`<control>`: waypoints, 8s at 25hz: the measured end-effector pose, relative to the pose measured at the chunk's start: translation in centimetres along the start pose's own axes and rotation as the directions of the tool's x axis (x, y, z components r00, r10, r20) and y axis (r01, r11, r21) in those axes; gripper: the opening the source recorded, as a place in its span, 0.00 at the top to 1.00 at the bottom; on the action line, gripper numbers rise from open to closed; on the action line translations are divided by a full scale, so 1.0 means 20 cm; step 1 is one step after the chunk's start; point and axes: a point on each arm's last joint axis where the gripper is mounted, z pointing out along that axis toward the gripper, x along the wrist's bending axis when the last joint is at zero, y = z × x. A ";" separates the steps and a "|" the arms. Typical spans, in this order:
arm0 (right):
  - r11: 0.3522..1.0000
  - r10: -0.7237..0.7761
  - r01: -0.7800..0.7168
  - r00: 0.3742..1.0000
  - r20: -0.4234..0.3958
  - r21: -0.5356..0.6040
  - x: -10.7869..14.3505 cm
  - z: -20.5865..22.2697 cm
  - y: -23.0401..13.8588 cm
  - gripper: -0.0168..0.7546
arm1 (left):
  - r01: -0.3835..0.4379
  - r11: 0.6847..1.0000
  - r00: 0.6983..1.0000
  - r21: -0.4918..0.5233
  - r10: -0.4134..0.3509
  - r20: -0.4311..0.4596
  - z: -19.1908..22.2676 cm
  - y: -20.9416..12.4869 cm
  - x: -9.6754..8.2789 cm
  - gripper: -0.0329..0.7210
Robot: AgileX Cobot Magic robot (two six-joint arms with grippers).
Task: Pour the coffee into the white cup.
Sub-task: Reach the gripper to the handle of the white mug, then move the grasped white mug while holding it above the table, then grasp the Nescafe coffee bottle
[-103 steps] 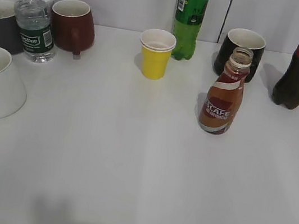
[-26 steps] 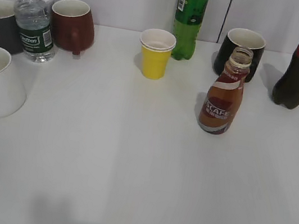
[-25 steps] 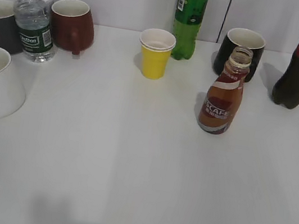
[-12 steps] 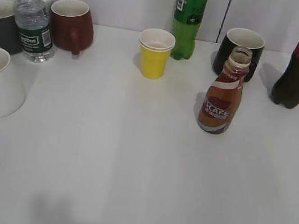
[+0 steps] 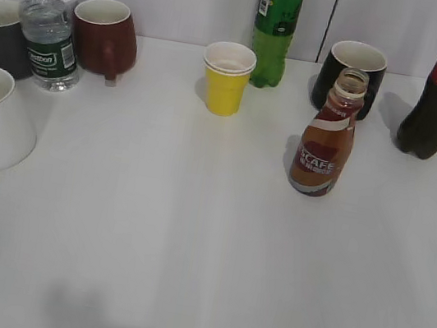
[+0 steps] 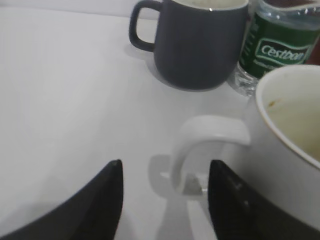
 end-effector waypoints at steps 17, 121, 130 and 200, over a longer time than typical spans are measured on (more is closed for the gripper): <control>1.000 0.000 0.000 1.000 0.000 0.000 0.00 0.00 0.00 0.26 | -0.105 0.992 0.991 0.065 0.099 0.090 0.25 0.07 0.00 0.49; 1.000 0.000 0.000 1.000 0.000 -0.001 0.00 0.00 0.00 0.26 | -0.264 0.946 0.449 -0.187 0.292 0.844 0.41 0.30 -0.48 0.90; 1.000 0.005 -0.005 1.000 -0.010 -0.018 0.00 0.00 0.01 0.26 | -0.274 0.943 0.437 -0.189 0.297 0.849 0.40 0.30 -0.49 0.90; 0.959 -0.282 0.201 0.737 -0.614 -0.198 0.66 1.66 -0.10 0.29 | -0.261 0.945 0.428 -0.196 0.295 0.854 0.40 0.30 -0.49 0.90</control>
